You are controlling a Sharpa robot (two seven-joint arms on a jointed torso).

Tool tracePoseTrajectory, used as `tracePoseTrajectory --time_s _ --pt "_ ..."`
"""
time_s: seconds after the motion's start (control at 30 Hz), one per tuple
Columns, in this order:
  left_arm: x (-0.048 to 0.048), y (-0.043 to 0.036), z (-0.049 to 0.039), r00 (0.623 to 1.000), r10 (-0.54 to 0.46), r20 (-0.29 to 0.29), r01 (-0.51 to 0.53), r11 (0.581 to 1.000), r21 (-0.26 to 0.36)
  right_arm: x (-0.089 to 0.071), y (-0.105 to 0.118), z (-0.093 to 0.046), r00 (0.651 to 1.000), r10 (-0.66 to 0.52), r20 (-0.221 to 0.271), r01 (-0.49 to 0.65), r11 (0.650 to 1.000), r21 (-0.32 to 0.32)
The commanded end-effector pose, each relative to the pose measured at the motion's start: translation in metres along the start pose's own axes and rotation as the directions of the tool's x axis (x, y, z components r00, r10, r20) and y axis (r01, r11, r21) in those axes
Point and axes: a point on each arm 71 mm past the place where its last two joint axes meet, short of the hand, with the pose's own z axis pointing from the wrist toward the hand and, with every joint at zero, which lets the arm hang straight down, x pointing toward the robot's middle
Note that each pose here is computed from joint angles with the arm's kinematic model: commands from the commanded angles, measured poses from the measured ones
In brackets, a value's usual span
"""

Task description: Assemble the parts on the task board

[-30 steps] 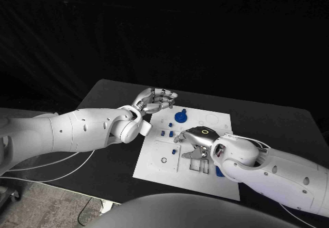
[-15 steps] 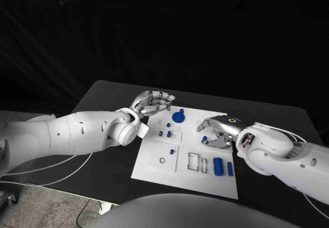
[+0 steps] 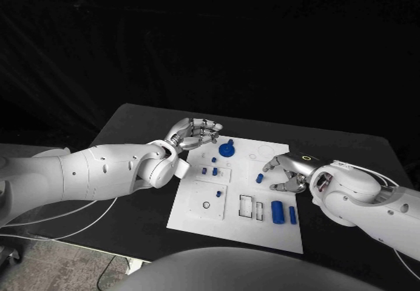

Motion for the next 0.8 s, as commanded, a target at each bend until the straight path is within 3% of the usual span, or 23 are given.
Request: tracePoseTrajectory --time_s 0.03,0.8 --pt "0.0015 -0.0004 0.0 1.0 -0.019 -0.012 0.019 1.0 0.005 0.004 -0.001 0.002 1.0 0.005 -0.015 -0.005 1.0 0.004" --pt "0.0017 0.0009 0.0005 1.0 -0.022 -0.016 0.022 1.0 -0.004 0.013 0.004 0.019 0.997 0.07 0.014 -0.07 0.996 -0.048"
